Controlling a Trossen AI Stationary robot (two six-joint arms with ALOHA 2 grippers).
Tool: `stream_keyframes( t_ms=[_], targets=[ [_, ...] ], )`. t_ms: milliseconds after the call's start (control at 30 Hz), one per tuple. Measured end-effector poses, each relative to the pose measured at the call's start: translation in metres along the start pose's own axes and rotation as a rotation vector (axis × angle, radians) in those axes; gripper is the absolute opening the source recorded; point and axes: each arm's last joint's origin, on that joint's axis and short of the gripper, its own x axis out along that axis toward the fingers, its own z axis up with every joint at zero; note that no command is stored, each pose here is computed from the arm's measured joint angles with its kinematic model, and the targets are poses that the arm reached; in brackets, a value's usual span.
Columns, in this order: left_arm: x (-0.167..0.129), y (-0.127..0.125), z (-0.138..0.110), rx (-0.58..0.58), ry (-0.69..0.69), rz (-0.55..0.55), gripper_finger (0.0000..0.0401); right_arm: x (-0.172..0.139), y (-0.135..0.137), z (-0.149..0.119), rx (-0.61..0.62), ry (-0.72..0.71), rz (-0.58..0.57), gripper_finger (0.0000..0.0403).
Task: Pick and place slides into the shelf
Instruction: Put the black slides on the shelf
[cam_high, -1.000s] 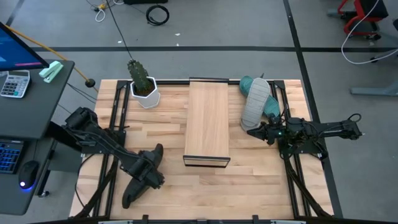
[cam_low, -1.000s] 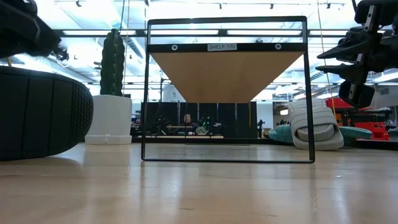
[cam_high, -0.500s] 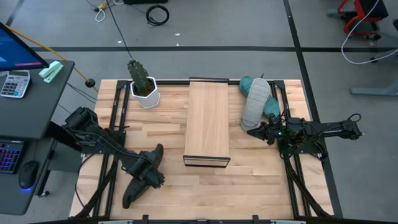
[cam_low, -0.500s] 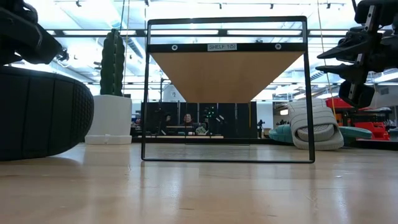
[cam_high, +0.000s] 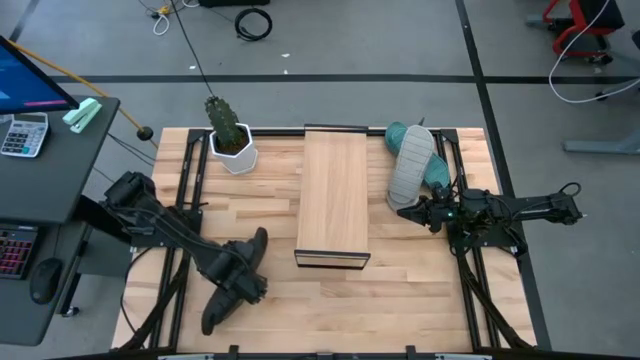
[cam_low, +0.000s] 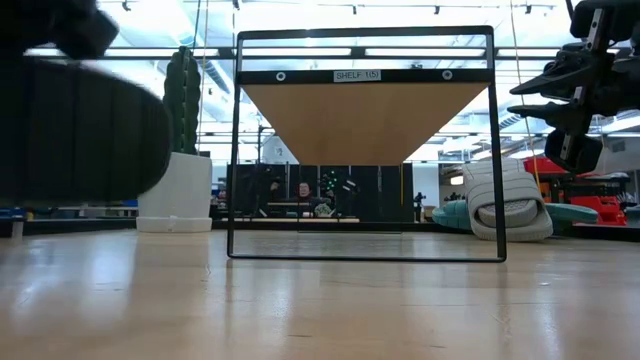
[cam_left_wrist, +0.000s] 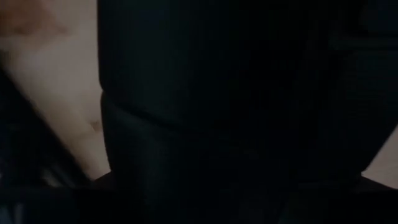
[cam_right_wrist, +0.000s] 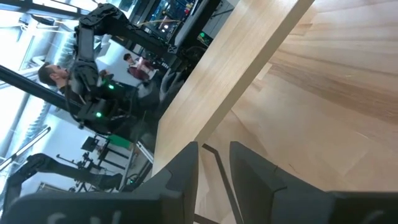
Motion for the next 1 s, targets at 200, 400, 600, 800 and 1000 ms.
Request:
stream_keyframes(
  t_ms=[200,400,600,800,1000],
  targets=[
    [-0.045,0.0,0.007,-0.002,-0.093,0.026,0.0249,0.0,0.0,0.0,0.0,0.0,0.0,0.0099],
    [-0.09,0.003,0.017,-0.018,-0.298,-0.008,0.0256,0.0,0.0,0.0,0.0,0.0,0.0,0.0098],
    [-0.124,0.002,0.039,-0.056,-0.523,-0.137,0.0248,0.0,0.0,0.0,0.001,0.0,0.0,0.0098],
    [-0.151,-0.001,0.059,-0.088,-0.719,-0.221,0.0253,0.0,0.0,0.0,0.007,0.001,-0.001,0.0098],
    [-0.164,-0.011,0.069,-0.218,-1.003,-0.373,0.0246,0.0,0.0,0.0,0.007,0.001,-0.001,0.0098]
  ],
)
